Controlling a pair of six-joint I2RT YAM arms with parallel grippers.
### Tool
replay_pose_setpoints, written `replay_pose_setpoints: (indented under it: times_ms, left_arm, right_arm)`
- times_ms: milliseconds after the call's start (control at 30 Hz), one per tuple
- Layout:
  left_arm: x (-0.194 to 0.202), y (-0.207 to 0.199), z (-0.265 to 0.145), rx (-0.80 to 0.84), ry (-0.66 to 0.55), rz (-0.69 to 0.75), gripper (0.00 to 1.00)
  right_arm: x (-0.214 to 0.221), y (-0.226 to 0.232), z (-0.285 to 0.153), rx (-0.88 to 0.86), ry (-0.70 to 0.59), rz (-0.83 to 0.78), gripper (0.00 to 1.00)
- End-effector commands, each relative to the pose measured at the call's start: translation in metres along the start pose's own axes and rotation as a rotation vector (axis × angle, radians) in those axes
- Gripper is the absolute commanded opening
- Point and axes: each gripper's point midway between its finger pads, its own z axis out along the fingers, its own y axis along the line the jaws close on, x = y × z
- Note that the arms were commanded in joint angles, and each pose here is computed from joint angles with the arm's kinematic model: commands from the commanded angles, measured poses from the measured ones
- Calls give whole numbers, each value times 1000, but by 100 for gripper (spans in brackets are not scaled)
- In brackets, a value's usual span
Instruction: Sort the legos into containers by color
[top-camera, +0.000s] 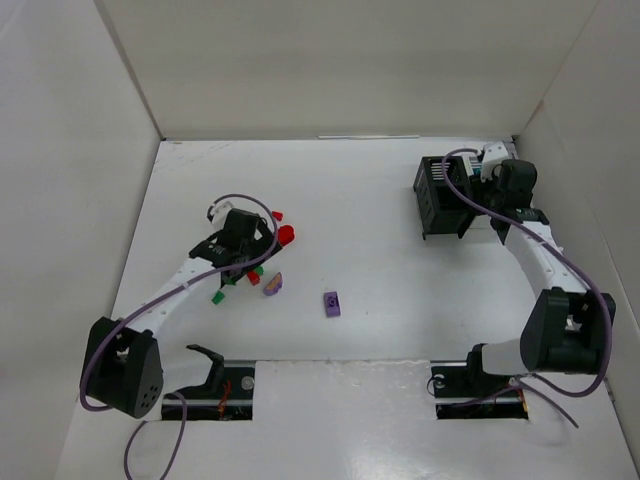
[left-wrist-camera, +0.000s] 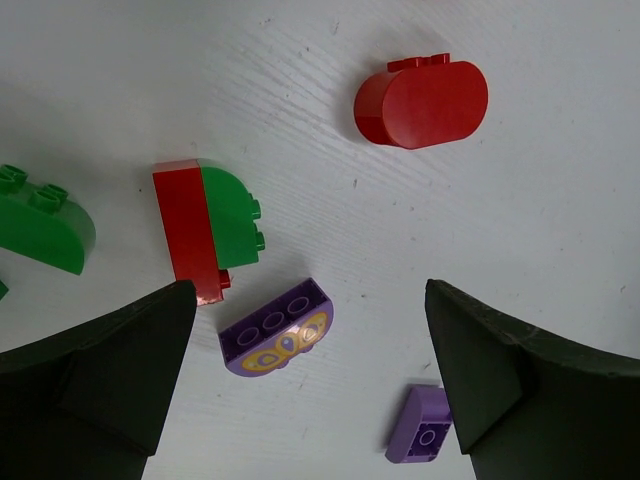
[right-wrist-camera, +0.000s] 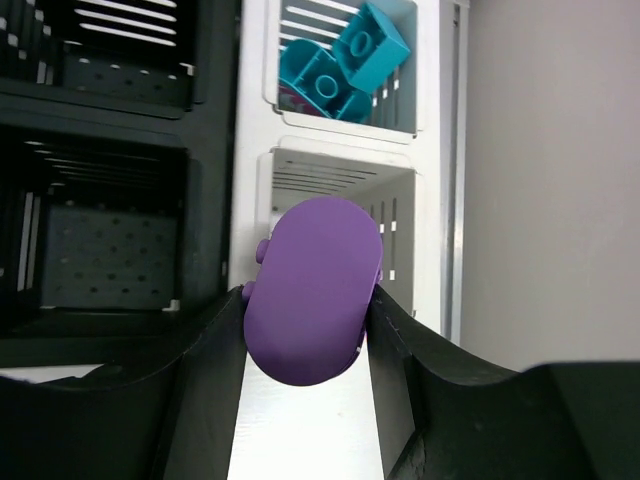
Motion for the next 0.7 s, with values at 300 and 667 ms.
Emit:
replay_pose_setpoints:
  times_ms: [300, 667]
  left_arm:
    - [14, 6, 6, -45, 41, 16, 96]
    - [31, 12, 4, -93, 60, 12, 96]
  right_arm:
    - [-27, -30, 14, 93, -42, -2, 100]
    - [-97, -46, -88, 161, -337, -38, 100]
